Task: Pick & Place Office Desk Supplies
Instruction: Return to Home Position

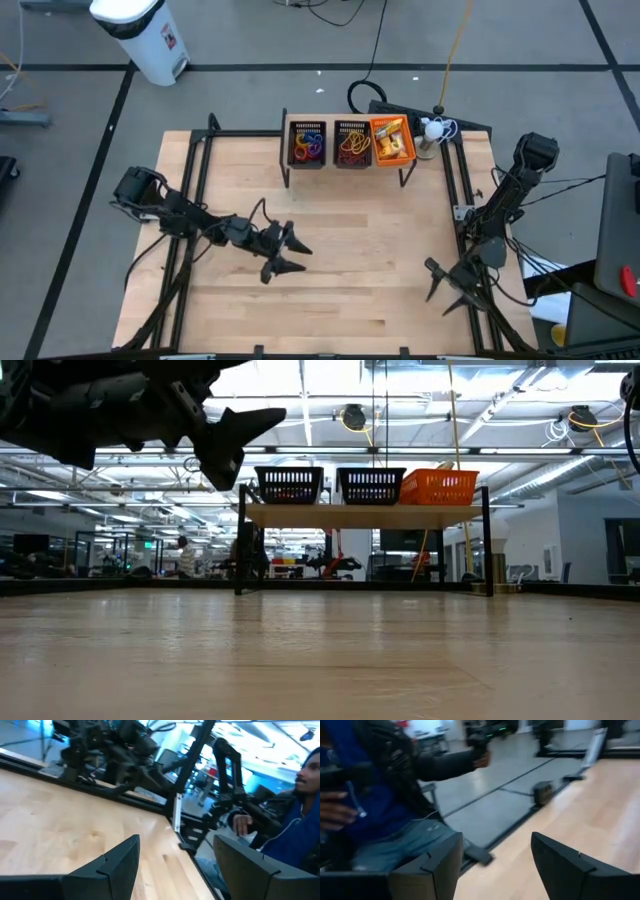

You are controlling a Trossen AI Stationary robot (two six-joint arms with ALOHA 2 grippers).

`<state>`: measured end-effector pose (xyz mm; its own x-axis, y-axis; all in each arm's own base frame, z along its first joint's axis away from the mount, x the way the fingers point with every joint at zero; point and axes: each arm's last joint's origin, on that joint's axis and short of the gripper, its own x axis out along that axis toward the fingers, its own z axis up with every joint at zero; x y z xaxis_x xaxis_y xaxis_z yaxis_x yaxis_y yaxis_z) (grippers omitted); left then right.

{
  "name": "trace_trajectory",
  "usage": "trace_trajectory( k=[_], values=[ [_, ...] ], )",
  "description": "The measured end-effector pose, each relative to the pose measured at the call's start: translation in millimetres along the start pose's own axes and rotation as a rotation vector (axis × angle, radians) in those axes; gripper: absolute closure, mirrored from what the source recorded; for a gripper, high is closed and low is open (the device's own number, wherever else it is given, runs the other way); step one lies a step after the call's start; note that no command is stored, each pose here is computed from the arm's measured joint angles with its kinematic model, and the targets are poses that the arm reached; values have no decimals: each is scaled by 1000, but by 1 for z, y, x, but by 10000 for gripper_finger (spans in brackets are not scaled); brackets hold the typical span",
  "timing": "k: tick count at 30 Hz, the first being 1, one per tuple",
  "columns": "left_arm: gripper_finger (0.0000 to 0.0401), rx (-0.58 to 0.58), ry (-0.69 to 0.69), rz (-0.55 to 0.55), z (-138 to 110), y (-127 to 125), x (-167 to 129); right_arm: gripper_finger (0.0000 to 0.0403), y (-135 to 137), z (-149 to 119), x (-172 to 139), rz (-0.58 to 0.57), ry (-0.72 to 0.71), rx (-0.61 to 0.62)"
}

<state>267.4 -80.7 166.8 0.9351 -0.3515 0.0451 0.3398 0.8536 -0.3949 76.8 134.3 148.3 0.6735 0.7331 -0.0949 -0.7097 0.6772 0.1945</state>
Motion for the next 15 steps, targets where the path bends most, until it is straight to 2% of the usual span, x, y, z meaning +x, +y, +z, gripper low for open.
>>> trace_trajectory(
  k=[3, 6, 11, 15],
  values=[
    [146, -17, -12, 24, 1, 1, 0, 177, 2, -1, 0, 87, 22, -1],
    [146, -17, -13, 27, 0, 1, 0, 175, 3, -1, 0, 111, 24, -9],
    [146, -15, -13, 27, 1, 0, 0, 177, -1, 0, 0, -23, 2, -70],
    [146, -14, -13, 26, 1, 0, 0, 182, -2, 0, 0, -46, -9, -51]
  ],
)
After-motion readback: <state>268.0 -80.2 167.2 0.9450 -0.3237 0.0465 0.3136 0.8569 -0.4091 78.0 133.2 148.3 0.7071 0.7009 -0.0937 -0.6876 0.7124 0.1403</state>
